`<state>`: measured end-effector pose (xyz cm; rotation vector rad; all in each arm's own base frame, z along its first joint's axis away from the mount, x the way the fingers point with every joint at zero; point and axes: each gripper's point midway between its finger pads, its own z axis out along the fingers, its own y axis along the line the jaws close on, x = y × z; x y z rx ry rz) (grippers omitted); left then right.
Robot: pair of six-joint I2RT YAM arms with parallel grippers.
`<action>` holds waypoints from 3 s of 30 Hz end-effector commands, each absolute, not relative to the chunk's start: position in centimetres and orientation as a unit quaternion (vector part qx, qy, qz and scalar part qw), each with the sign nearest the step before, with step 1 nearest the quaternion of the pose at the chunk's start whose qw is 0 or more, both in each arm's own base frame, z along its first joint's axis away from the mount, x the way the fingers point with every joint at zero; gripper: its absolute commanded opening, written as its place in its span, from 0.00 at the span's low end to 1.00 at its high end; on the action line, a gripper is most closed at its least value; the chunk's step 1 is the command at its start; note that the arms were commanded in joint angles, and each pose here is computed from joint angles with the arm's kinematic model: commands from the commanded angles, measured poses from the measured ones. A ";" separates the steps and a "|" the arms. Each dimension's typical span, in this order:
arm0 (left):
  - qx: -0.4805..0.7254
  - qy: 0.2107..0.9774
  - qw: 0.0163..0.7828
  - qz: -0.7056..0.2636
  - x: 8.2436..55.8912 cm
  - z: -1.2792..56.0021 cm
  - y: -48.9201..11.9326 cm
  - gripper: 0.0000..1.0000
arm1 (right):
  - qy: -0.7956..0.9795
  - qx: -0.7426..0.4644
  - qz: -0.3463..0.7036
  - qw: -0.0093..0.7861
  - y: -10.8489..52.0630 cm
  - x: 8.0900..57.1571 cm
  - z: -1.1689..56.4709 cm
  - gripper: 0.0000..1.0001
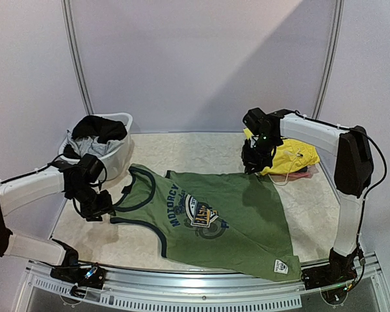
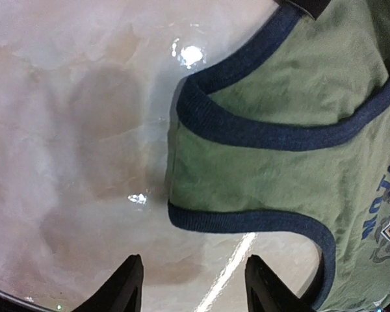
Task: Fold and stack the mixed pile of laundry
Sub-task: Smooth out the flattened tank top at the center of the board, then pick up the flattened tank top from the center of the board.
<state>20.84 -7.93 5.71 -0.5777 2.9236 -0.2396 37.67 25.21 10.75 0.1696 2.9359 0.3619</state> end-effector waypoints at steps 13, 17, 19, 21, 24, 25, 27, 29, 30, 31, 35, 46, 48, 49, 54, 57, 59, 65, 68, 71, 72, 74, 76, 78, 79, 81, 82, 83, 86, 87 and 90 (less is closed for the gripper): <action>-0.214 0.971 0.077 -0.074 24.2 0.8 -7.9 0.27 | 0.986 0.006 0.137 0.099 24.8 35.9 10.9 0.10; -0.219 0.971 0.081 -0.049 23.6 1.7 -6.9 0.00 | 0.987 0.007 0.130 0.098 24.3 35.5 10.8 0.10; -0.216 0.972 0.086 -0.026 23.2 2.5 -5.9 0.00 | 0.987 0.009 0.126 0.102 24.0 35.4 10.9 0.10; -0.216 0.973 0.084 0.001 22.5 3.3 -4.5 0.00 | 0.987 0.013 0.122 0.103 23.8 35.3 10.9 0.10; -0.231 0.970 0.077 0.025 21.4 4.3 -2.7 0.00 | 0.988 0.019 0.117 0.101 23.4 35.0 10.7 0.10; -0.242 0.967 0.073 0.038 20.9 4.6 -2.1 0.00 | 0.988 0.021 0.113 0.101 23.2 34.8 10.6 0.10; -0.258 0.962 0.076 0.049 20.5 5.1 -1.5 0.00 | 0.988 0.027 0.109 0.101 22.8 34.6 10.5 0.10; -0.287 0.953 0.065 0.073 19.5 5.5 -0.7 0.00 | 0.988 0.033 0.108 0.101 22.7 34.3 10.3 0.10; -0.296 0.950 0.062 0.075 19.1 5.5 -0.6 0.00 | 0.988 0.037 0.109 0.102 22.5 34.2 10.3 0.10; -0.305 0.947 0.059 0.078 18.7 5.4 -0.5 0.00 | 0.988 0.039 0.111 0.103 22.6 34.2 10.3 0.10; -0.340 0.934 0.047 0.101 16.7 5.8 0.4 0.00 | 0.986 0.050 0.121 0.105 22.9 34.3 10.4 0.10; -0.406 0.906 0.041 0.112 12.4 6.7 1.5 0.00 | 0.984 0.063 0.118 0.118 22.2 34.1 12.0 0.11; -0.415 0.903 0.040 0.105 11.8 6.9 1.4 0.01 | 0.985 0.062 0.114 0.115 21.8 33.5 12.3 0.11; -0.419 0.902 0.042 0.099 11.6 7.0 1.3 0.07 | 0.985 0.062 0.111 0.112 21.6 33.2 12.4 0.11; -0.416 0.903 0.083 0.065 12.7 9.1 1.0 0.85 | 0.989 0.061 0.111 0.079 20.8 30.5 12.8 0.15; -0.390 0.915 0.094 0.047 13.5 10.2 0.4 0.95 | 0.991 0.054 0.109 0.059 20.7 28.1 12.9 0.21; -0.364 0.925 0.102 0.026 14.2 11.0 -0.4 0.93 | 0.992 0.048 0.109 0.047 20.9 26.2 12.9 0.25; -0.253 0.960 0.117 -0.023 14.8 12.8 -4.2 0.83 | 0.992 0.045 0.118 0.017 21.1 20.7 12.5 0.31; -0.184 0.975 0.111 -0.055 14.4 13.0 -6.7 0.78 | 0.990 0.054 0.128 0.004 21.0 18.4 12.2 0.33; -0.113 0.984 0.096 -0.099 13.6 12.7 -9.8 0.76 | 0.990 0.062 0.130 -0.010 20.7 16.1 11.3 0.34; -0.093 0.986 0.083 -0.108 13.1 12.2 -10.5 0.76 | 0.989 0.061 0.135 -0.012 20.6 15.3 11.2 0.35; -0.058 0.988 0.050 -0.132 11.7 10.9 -12.2 0.74 | 0.988 0.068 0.138 -0.023 20.4 13.8 10.5 0.35; -0.027 0.988 0.032 -0.149 10.5 9.8 -13.6 0.72 | 0.986 0.080 0.143 -0.031 20.1 12.5 10.0 0.36; -0.003 0.987 0.024 -0.157 9.4 9.2 -14.4 0.71 | 0.985 0.090 0.145 -0.033 19.8 11.6 9.8 0.36; 0.005 0.987 0.025 -0.158 9.1 9.0 -14.6 0.69 | 0.984 0.092 0.148 -0.032 19.6 11.2 9.8 0.36; 0.022 0.986 0.020 -0.166 8.3 8.6 -15.3 0.68 | 0.983 0.106 0.149 -0.032 19.3 10.6 9.6 0.37; 0.029 0.985 0.019 -0.171 8.0 8.4 -15.6 0.68 | 0.982 0.108 0.153 -0.031 19.2 10.4 9.6 0.37; 0.034 0.984 0.015 -0.175 7.7 8.1 -15.9 0.68 | 0.981 0.113 0.154 -0.032 19.2 10.2 9.4 0.38; 0.052 0.982 0.009 -0.181 6.8 7.3 -16.8 0.67 | 0.979 0.117 0.162 -0.033 19.2 9.7 9.2 0.40; 0.056 0.982 0.006 -0.183 6.4 7.0 -17.1 0.66 | 0.979 0.116 0.161 -0.035 19.2 9.5 9.1 0.40; 0.069 0.980 -0.001 -0.188 5.4 5.8 -17.9 0.65 | 0.981 0.112 0.153 -0.042 19.0 8.8 8.5 0.40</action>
